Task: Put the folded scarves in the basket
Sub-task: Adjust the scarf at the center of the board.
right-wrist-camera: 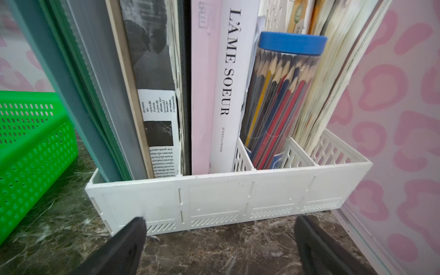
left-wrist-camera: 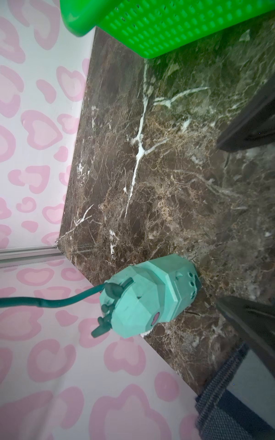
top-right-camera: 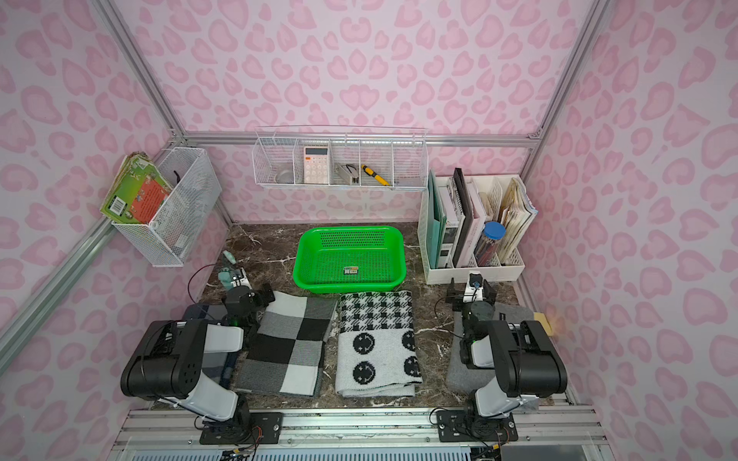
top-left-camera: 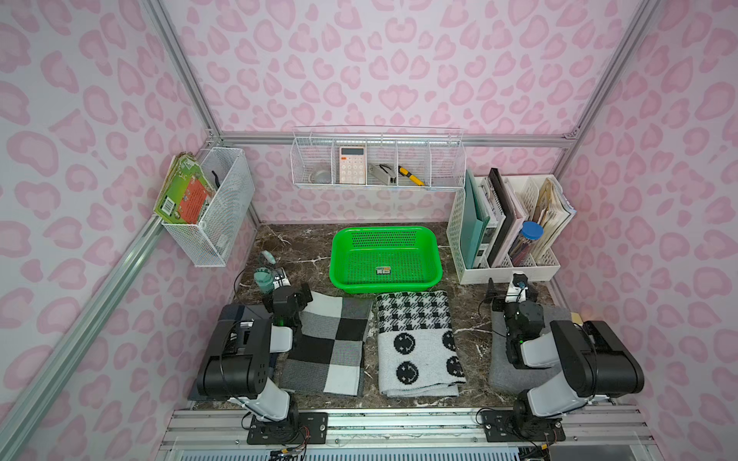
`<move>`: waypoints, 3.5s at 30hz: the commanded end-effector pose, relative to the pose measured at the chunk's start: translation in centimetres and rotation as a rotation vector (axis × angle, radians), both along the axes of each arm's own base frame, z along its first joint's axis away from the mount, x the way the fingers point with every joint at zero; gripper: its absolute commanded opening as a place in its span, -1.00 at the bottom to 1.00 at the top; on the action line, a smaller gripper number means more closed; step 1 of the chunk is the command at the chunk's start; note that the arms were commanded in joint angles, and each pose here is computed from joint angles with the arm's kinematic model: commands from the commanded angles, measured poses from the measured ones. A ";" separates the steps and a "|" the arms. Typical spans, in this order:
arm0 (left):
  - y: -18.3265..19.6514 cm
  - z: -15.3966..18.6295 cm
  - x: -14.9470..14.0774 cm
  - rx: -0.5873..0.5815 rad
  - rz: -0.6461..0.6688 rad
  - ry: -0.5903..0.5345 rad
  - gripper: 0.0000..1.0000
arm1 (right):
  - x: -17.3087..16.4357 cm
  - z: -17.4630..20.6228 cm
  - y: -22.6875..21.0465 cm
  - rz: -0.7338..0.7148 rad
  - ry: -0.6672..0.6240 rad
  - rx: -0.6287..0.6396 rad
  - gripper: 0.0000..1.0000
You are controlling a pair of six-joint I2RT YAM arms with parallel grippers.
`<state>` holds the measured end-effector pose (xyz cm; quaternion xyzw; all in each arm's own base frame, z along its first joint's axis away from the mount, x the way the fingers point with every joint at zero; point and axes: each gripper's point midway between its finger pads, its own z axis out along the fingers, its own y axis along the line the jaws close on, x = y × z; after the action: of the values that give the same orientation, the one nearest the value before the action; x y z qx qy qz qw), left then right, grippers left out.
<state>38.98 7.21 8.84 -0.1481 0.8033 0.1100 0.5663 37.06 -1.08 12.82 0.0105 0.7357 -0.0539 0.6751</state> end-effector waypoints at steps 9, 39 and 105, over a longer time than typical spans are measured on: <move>-0.1 0.3 0.2 0.001 -0.007 -0.010 0.99 | 0.0 0.6 0.1 0.003 -0.021 0.002 0.99; -1.0 13.8 -5.8 -0.232 0.164 0.044 0.98 | -4.1 4.5 1.3 -0.085 0.069 0.183 1.00; -32.5 -0.2 -19.4 -0.851 -0.565 0.638 0.37 | -11.8 -7.6 19.5 0.420 0.839 0.522 0.60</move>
<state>18.81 -24.05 8.02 -0.1039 0.9211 -0.3254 0.1869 24.99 18.20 5.04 0.0040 0.9199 0.2638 0.2900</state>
